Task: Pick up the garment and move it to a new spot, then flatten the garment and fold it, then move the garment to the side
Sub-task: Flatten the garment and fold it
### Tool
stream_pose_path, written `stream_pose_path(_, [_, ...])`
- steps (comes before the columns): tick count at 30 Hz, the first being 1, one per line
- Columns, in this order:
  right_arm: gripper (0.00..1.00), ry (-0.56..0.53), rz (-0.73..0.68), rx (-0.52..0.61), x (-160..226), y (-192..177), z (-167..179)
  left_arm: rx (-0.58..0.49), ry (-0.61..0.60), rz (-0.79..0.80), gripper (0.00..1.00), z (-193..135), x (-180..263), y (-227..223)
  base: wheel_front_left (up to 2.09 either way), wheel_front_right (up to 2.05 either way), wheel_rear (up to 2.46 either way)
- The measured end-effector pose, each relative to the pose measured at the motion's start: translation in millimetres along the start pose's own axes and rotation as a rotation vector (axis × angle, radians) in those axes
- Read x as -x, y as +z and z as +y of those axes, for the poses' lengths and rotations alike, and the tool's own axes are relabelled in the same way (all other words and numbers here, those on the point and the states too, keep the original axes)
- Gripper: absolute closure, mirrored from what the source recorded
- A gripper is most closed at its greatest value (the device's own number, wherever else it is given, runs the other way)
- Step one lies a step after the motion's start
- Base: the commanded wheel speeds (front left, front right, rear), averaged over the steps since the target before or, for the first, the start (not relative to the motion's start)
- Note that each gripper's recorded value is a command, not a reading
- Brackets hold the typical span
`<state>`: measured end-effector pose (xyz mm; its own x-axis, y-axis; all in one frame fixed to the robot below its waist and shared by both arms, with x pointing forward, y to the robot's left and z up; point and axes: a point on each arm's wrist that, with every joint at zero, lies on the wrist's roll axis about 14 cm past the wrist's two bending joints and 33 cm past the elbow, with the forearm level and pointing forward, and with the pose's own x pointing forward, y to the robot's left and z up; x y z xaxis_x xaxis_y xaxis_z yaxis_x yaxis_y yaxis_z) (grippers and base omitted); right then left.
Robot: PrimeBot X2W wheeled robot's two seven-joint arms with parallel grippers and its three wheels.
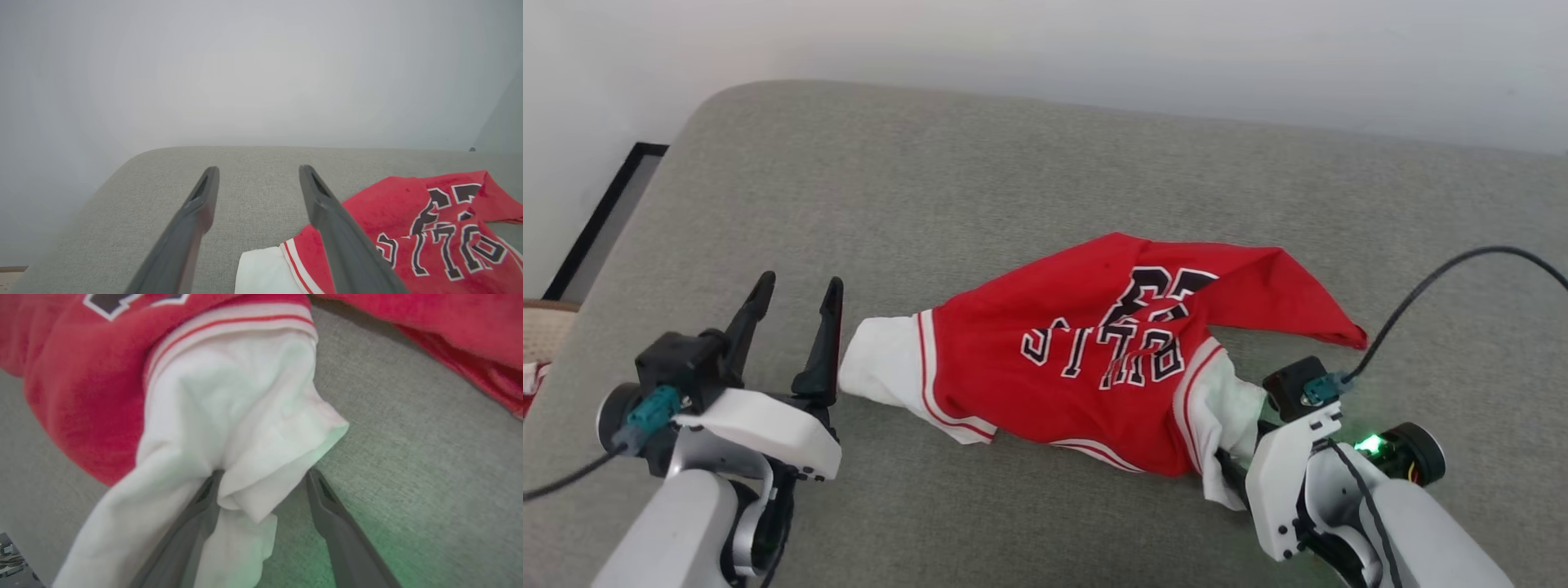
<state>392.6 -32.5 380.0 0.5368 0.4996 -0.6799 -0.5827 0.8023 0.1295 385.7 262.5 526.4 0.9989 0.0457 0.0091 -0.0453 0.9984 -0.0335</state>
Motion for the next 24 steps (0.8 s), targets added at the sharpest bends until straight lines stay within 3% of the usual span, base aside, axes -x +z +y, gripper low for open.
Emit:
stream_pose_path(1, [0.08,0.006,0.012,0.004,-3.1,0.3,0.9,0.006,0.011,-0.009,0.00,2.0,2.5,-0.3,0.00,0.00,0.00])
stream_pose_path(2, [0.70,0.011,0.027,0.021,-5.8,-0.2,2.0,0.007,0.019,-0.011,0.00,3.6,5.1,-1.8,0.00,0.00,0.00])
stream_pose_path(3, [1.00,0.017,0.039,0.043,-7.8,-0.7,3.0,0.001,0.021,-0.019,0.00,3.8,7.0,-1.7,0.00,0.00,0.00])
stream_pose_path(9, [1.00,0.015,0.013,0.064,-8.0,15.4,-0.4,0.012,0.056,-0.029,0.00,10.9,19.7,-5.7,0.00,0.00,0.00])
stream_pose_path(17, [1.00,-0.077,-0.096,0.039,31.8,58.9,-41.8,0.043,0.073,-0.066,0.00,12.2,34.4,-0.5,0.00,0.00,0.00])
stream_pose_path(24, [1.00,-0.221,-0.034,-0.029,70.3,34.7,-96.6,0.058,0.050,-0.080,0.00,6.7,37.4,0.8,0.00,0.00,0.00])
